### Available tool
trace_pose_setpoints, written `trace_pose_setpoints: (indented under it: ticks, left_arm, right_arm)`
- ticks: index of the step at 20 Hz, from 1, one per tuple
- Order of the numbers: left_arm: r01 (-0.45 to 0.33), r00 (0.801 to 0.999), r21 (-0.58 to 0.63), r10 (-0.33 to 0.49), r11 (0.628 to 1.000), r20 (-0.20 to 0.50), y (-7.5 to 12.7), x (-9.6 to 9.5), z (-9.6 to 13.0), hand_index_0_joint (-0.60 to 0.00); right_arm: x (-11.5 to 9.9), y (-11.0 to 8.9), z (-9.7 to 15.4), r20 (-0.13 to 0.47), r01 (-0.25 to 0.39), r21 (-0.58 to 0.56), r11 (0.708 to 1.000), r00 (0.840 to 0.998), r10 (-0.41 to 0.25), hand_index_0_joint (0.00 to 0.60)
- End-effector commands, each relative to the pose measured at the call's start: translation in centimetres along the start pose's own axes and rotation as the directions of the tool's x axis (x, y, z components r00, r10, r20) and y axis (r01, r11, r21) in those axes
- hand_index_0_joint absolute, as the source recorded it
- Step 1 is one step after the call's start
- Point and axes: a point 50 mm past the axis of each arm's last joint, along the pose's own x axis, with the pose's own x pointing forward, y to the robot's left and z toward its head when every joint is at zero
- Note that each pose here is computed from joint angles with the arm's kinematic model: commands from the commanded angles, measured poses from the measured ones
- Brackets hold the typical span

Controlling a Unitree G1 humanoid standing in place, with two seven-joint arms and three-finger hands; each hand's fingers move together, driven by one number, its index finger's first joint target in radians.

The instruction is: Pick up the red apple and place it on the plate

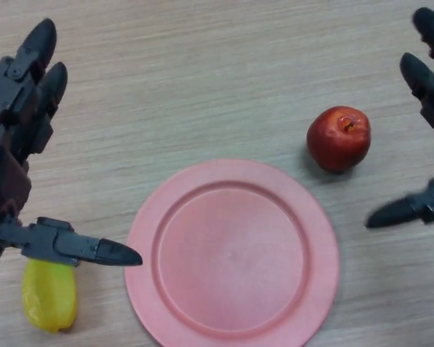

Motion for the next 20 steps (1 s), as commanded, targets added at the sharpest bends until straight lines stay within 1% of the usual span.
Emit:
trace_pose_setpoints:
  ticks: [1,2,3,4,5,6,7,8,9,10,11,12,13,14,15,16,17,18,19,20]
  left_arm:
    - [-0.079,0.977,0.035,0.07,0.996,0.199,1.7,-0.2,3.2,0.0]
    - [-0.084,0.976,0.029,0.077,0.996,0.202,1.9,-0.1,3.6,0.0]
    - [-0.081,0.976,0.036,0.072,0.996,0.205,1.8,0.0,3.7,0.0]
    - [-0.065,0.978,0.05,0.054,0.997,0.202,1.6,0.0,3.8,0.0]
    - [-0.057,0.979,0.05,0.046,0.997,0.199,1.5,0.0,3.9,0.0]
    - [-0.038,0.981,0.046,0.028,0.998,0.194,1.5,-0.1,4.2,0.0]
    - [-0.037,0.98,0.045,0.027,0.998,0.197,1.7,-0.1,4.3,0.0]
    - [-0.037,0.98,0.045,0.027,0.998,0.199,2.1,-0.2,4.3,0.0]
    - [-0.042,0.979,0.046,0.032,0.998,0.203,2.2,-0.1,4.3,0.0]
    - [-0.065,0.969,0.068,0.047,0.996,0.241,2.3,-0.2,4.3,0.0]
    - [-0.071,0.964,0.079,0.048,0.994,0.26,2.4,-0.3,4.4,0.0]
    - [-0.087,0.955,0.101,0.054,0.991,0.291,2.5,-0.4,4.5,0.0]
    - [-0.088,0.955,0.102,0.055,0.991,0.292,2.5,-0.5,4.5,0.0]
    - [-0.093,0.954,0.103,0.059,0.99,0.295,2.6,-0.5,4.5,0.0]
    - [-0.097,0.953,0.103,0.063,0.99,0.297,2.7,-0.5,4.4,0.0]
    - [-0.108,0.951,0.104,0.072,0.989,0.299,3.0,-0.6,4.2,0.0]
    - [-0.115,0.952,0.103,0.081,0.988,0.296,3.2,-0.6,4.0,0.0]
    - [-0.117,0.953,0.096,0.085,0.988,0.289,3.6,-0.6,3.9,0.0]
    - [-0.118,0.953,0.093,0.087,0.989,0.291,3.6,-0.6,3.9,0.0]
    - [-0.119,0.953,0.087,0.089,0.989,0.29,3.8,-0.6,3.7,0.0]
  right_arm:
    - [1.5,-1.9,2.9,0.195,0.093,-0.111,0.989,0.978,-0.07,0.0]
    - [2.7,-2.2,2.3,0.177,0.108,-0.128,0.986,0.981,-0.084,0.0]
    - [3.2,-2.2,2.0,0.172,0.108,-0.135,0.985,0.981,-0.084,0.0]
    - [4.4,-2.1,1.3,0.152,0.106,-0.17,0.98,0.985,-0.08,0.0]
    - [4.9,-2.1,0.9,0.139,0.11,-0.198,0.974,0.987,-0.083,0.0]
    - [6.1,-2.1,-0.3,0.101,0.116,-0.26,0.959,0.991,-0.092,0.0]
    - [6.5,-2.1,-0.8,0.091,0.12,-0.282,0.952,0.991,-0.098,0.0]
    - [7.6,-1.8,-1.8,0.077,0.117,-0.337,0.934,0.992,-0.097,0.0]
    - [8.0,-1.7,-2.4,0.085,0.11,-0.412,0.904,0.993,-0.082,0.0]
    - [8.9,-1.2,-4.1,0.072,0.085,-0.538,0.838,0.996,-0.055,0.0]
    - [9.3,-1.2,-4.6,0.07,0.093,-0.57,0.816,0.995,-0.065,0.0]
    - [9.9,-1.0,-5.6,0.062,0.102,-0.616,0.781,0.995,-0.081,0.0]
    - [9.9,-1.0,-5.7,0.06,0.102,-0.619,0.779,0.995,-0.082,0.05]
    - [10.0,-1.0,-5.9,0.053,0.1,-0.631,0.77,0.995,-0.086,0.2]
    - [10.1,-1.1,-6.1,0.047,0.1,-0.642,0.761,0.995,-0.092,0.3]
    - [10.3,-1.2,-6.4,0.036,0.105,-0.66,0.744,0.993,-0.109,0.45]
    - [10.4,-1.3,-6.7,0.026,0.112,-0.67,0.734,0.991,-0.128,0.55]
    - [10.4,-1.5,-6.8,0.019,0.12,-0.664,0.738,0.989,-0.144,0.6]
    - [10.4,-1.5,-6.7,0.021,0.122,-0.661,0.74,0.989,-0.145,0.6]
    - [10.4,-1.5,-6.4,0.031,0.133,-0.666,0.734,0.988,-0.15,0.6]
